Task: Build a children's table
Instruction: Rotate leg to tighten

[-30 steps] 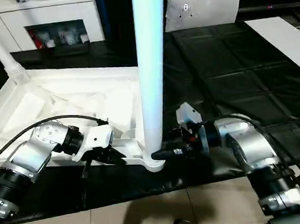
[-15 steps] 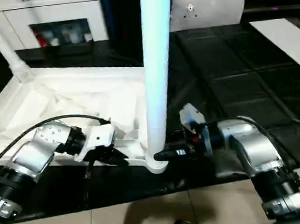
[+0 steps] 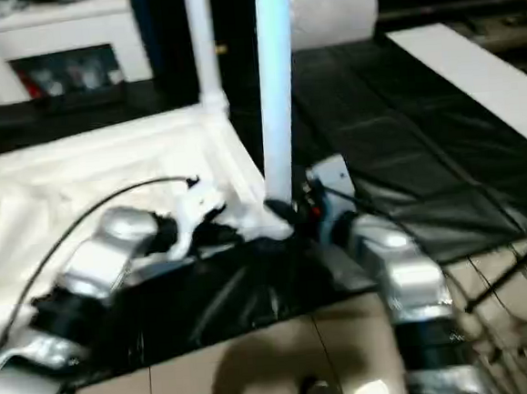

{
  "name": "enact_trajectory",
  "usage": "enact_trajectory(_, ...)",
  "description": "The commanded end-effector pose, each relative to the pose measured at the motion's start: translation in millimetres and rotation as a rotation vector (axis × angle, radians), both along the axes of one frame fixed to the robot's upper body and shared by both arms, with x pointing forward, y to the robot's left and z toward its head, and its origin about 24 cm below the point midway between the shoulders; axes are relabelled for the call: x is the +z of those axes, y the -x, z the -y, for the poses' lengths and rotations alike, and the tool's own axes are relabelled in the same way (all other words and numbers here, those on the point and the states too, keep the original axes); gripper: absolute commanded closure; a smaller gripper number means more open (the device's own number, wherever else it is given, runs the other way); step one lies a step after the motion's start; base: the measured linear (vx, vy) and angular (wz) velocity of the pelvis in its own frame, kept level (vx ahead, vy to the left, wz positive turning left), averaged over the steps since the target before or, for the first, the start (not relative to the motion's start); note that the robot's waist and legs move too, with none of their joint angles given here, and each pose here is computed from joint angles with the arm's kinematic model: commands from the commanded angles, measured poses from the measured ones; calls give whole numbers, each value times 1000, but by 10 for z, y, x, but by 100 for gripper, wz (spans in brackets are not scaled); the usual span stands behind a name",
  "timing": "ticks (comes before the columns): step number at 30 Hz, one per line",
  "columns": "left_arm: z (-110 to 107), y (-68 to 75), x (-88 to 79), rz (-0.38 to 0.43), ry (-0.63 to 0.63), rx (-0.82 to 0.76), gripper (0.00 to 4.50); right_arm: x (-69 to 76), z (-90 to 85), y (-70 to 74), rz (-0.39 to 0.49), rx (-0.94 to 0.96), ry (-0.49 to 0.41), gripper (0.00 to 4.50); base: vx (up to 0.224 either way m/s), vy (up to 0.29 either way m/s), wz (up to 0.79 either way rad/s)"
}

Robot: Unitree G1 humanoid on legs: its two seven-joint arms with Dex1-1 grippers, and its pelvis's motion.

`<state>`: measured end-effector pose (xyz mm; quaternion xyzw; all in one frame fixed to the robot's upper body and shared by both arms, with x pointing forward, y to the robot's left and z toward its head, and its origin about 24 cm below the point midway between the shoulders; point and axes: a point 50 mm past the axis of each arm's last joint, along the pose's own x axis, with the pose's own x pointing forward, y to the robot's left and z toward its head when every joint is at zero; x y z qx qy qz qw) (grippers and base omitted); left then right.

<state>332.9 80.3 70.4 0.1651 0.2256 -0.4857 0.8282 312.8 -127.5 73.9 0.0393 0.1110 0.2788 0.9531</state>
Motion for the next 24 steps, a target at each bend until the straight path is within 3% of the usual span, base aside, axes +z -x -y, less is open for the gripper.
enact_trajectory(1,405,-82,277,124,112,54,450,-107,-552,5,-101,46,-91,259,-63,-60,19)
enact_trajectory(2,446,-96,299,136,122,80,450,-88,-588,-37,-104,-1,-132,259,54,-133,3)
enact_trajectory(3,450,-98,302,137,123,83,450,-87,-591,-41,-105,-5,-136,203,54,-133,3)
enact_trajectory(5,454,-102,324,158,121,91,450,-22,-586,-103,-82,-59,-206,186,131,-47,-20)
enact_trajectory(7,429,-101,320,162,111,89,450,-8,-557,-111,-73,-71,-214,165,65,-19,6)
enact_trajectory(16,58,-39,179,156,2,-8,450,-55,-63,-7,19,-6,-51,94,0,0,0)
enact_trajectory(17,-30,-20,144,151,-25,-39,450,-20,97,12,54,17,-28,89,0,0,0)
enact_trajectory(24,-241,51,87,120,-79,-157,450,119,400,161,134,224,58,34,0,0,0)
